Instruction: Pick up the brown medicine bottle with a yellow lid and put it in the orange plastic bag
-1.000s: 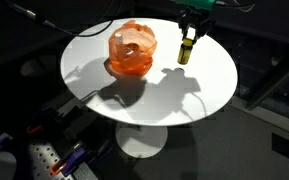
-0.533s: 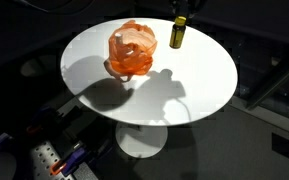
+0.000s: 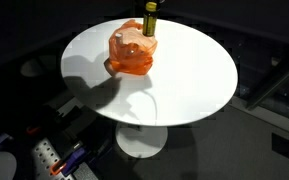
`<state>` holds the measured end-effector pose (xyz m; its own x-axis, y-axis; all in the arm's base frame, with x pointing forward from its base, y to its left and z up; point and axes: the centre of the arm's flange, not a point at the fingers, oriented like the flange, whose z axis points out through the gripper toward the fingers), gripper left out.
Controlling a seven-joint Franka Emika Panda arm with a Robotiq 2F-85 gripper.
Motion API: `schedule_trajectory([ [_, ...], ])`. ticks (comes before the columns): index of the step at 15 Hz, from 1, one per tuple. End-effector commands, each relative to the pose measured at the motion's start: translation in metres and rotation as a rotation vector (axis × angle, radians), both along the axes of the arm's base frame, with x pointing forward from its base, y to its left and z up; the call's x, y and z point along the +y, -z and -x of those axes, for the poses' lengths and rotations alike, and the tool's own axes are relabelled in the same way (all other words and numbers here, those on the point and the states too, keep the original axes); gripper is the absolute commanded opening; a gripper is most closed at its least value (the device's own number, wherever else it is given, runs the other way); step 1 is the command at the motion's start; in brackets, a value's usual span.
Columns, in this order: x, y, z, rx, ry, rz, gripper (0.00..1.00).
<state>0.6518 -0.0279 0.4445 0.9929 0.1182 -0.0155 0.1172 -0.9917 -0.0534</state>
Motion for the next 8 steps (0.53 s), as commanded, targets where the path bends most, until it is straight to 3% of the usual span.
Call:
schedule_trajectory([
  [1, 0.022, 0.005, 0.019, 0.023, -0.024, -0.032, 0.2],
  [8, 0.029, 0.037, 0.005, -0.02, -0.108, -0.078, 0.2],
])
